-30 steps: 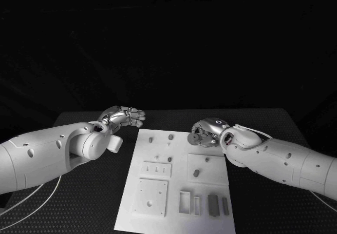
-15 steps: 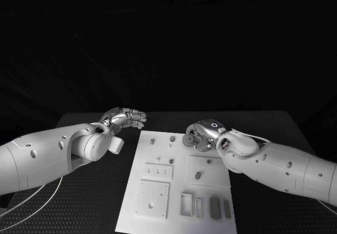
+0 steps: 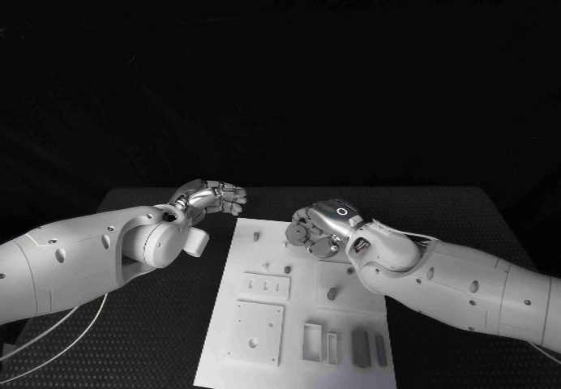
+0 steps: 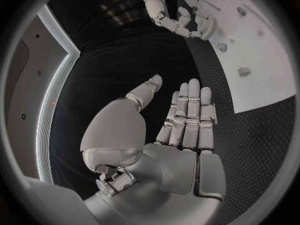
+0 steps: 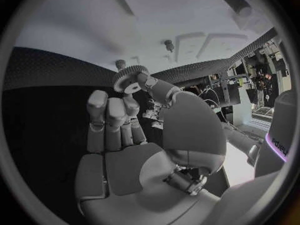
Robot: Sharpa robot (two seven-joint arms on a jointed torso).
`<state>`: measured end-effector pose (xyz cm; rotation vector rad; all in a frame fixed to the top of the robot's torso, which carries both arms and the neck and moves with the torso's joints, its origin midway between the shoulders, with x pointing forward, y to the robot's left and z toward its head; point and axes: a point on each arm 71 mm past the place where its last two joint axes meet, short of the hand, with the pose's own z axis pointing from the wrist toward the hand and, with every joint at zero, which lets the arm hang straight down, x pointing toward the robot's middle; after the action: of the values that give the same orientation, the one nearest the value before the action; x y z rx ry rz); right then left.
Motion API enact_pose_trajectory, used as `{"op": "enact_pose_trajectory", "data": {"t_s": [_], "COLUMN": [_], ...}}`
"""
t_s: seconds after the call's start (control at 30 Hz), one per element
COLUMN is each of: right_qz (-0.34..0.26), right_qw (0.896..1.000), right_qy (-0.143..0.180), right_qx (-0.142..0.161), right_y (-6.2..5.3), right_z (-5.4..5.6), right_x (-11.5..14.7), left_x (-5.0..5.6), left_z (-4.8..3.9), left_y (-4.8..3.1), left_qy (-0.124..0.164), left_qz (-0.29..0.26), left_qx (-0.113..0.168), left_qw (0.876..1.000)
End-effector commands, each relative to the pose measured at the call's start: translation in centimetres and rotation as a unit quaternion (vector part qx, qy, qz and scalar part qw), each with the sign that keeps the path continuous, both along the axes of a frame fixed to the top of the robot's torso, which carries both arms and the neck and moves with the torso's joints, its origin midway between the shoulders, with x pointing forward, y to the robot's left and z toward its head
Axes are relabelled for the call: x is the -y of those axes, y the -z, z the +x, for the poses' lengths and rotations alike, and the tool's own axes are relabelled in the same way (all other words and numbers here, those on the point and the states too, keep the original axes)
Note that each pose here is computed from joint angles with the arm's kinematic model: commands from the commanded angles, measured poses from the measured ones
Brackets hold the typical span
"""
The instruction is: Assemble the parts on the task board
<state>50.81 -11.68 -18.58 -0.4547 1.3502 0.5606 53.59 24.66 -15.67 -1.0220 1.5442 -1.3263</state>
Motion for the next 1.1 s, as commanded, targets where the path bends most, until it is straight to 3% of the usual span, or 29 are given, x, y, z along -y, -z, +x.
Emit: {"op": "enact_pose_trajectory", "data": {"t_s": [0.03, 0.4, 1.1], "right_qz": [-0.010, -0.025, -0.051], "right_qw": [1.000, 0.999, 0.999], "right_qy": [-0.004, -0.021, -0.011], "right_qx": [0.019, 0.004, -0.008], "right_y": [-0.1, 0.7, 2.2], "right_z": [-0.1, -0.2, 0.6], "right_x": [-0.8, -3.3, -3.6], "left_x": [0.2, 0.6, 0.9], "left_z": [-0.03, -0.08, -0.21], "left_y": [-0.16, -0.17, -0.19], "left_qy": [0.004, 0.009, 0.014], "left_qz": [-0.001, -0.002, -0.003], "left_qx": [0.005, 0.005, 0.004], "left_qw": [1.000, 1.000, 1.000]}}
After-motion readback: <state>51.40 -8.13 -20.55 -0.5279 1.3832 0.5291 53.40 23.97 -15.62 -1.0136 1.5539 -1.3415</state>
